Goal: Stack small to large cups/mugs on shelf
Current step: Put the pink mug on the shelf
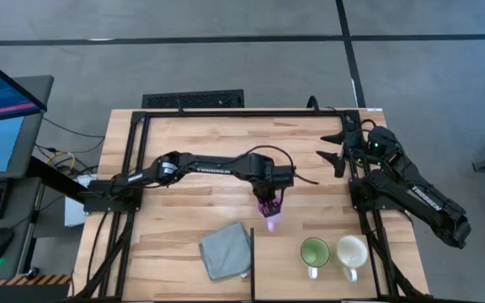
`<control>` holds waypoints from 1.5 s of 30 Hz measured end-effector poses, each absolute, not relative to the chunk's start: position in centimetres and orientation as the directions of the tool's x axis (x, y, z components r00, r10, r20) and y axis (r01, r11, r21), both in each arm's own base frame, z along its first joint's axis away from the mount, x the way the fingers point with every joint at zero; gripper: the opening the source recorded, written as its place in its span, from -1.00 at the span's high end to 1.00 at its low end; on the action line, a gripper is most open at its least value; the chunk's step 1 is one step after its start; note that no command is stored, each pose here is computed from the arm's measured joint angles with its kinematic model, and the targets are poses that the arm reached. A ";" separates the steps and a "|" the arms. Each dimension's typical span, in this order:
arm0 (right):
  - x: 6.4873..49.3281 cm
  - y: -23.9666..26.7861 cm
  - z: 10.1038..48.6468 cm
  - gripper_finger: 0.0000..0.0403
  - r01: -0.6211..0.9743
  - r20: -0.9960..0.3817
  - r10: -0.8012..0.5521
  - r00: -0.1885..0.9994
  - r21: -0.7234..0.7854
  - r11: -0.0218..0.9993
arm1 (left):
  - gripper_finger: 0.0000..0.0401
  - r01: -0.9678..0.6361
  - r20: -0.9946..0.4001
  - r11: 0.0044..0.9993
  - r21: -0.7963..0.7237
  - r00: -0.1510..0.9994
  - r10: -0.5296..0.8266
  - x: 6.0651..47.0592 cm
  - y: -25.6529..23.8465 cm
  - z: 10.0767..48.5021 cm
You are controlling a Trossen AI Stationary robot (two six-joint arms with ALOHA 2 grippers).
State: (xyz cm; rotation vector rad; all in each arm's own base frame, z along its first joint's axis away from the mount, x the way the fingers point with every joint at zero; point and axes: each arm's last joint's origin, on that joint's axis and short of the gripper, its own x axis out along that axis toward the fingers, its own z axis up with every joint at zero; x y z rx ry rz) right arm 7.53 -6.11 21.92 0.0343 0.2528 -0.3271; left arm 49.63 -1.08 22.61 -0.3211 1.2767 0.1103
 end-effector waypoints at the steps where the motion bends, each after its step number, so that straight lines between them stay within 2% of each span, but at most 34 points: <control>1: 7.5 -6.1 21.9 -0.47 0.322 -0.251 -0.313 0.916 -0.007 0.947 | 1.00 -0.255 -0.951 0.951 -0.177 0.292 -0.099 49.6 -1.2 22.6; 28: 7.5 -6.1 21.9 -0.47 0.322 -0.251 -0.314 0.916 -0.007 0.947 | 1.00 -0.258 -0.961 0.957 -0.135 0.269 -0.063 49.6 -2.0 20.6; 36: 7.5 -6.1 21.9 -0.47 0.322 -0.252 -0.313 0.916 -0.007 0.947 | 1.00 -0.275 -0.972 0.955 -0.113 0.232 -0.049 49.3 -1.9 19.6; 45: 7.5 -6.1 21.9 -0.47 0.322 -0.251 -0.314 0.916 -0.008 0.947 | 0.95 -0.284 -0.965 0.947 -0.148 0.250 -0.076 49.5 -2.0 19.6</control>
